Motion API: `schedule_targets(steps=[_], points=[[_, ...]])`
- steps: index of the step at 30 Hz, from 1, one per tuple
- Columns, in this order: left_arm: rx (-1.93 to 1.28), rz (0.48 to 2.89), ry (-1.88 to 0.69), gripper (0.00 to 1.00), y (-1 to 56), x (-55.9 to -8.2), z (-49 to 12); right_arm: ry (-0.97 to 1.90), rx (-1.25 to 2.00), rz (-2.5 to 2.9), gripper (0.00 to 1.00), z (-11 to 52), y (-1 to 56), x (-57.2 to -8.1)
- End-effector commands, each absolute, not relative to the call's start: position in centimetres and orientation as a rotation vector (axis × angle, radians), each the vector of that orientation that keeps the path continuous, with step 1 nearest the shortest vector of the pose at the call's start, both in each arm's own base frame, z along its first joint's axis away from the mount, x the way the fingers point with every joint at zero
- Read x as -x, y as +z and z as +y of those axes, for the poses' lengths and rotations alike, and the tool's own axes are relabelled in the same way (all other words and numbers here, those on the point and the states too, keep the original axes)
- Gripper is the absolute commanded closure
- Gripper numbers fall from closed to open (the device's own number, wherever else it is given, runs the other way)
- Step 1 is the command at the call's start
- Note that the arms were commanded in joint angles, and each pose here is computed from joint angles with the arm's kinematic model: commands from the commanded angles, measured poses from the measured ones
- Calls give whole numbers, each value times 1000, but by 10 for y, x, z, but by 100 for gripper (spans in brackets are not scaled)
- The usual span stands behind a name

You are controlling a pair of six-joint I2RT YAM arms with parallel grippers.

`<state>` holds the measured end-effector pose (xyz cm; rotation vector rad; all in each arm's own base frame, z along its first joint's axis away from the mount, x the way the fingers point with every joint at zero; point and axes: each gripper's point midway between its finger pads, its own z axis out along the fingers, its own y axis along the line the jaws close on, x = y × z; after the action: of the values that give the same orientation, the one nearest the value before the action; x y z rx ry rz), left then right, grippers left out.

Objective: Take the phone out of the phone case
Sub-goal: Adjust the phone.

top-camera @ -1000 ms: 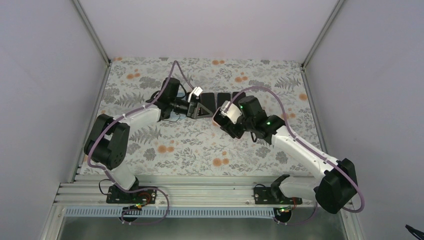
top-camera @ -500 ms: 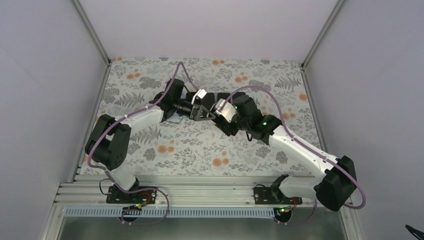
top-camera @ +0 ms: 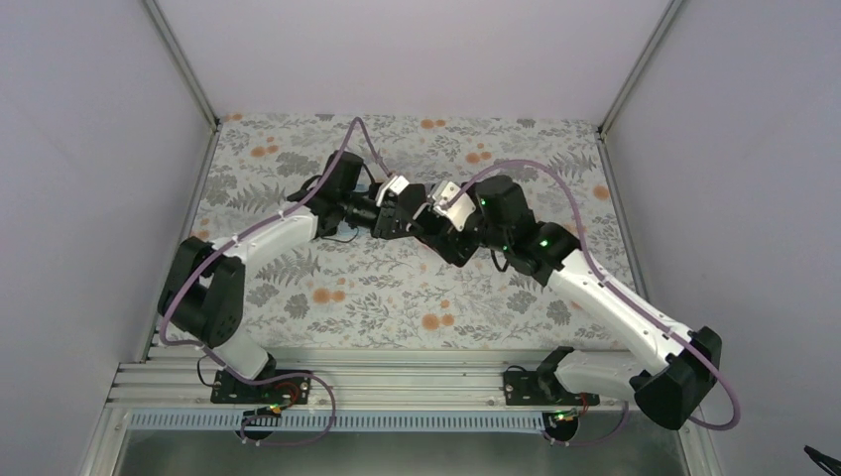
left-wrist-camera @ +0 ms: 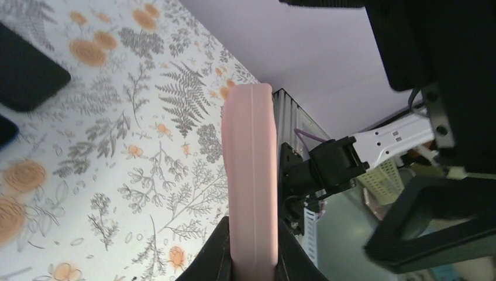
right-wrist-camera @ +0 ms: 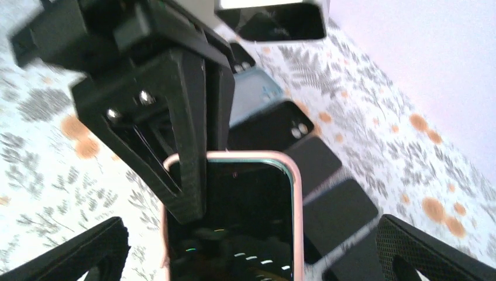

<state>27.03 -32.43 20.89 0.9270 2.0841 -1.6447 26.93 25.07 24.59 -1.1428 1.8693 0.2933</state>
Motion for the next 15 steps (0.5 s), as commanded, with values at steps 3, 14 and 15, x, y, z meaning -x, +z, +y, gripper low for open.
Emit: schedule_targets(steps=[3,14,15], points=[[-1194,1778,-1471,98,272,-248,-314,542,1224,1745,1,267,298,-247],[-1450,1664,-1238,98,289,-218,-290,695,1369,1579,1,264,345,-222],[-1469,1664,-1222,98,290,-217,-288,701,1398,1573,1,265,344,-219]])
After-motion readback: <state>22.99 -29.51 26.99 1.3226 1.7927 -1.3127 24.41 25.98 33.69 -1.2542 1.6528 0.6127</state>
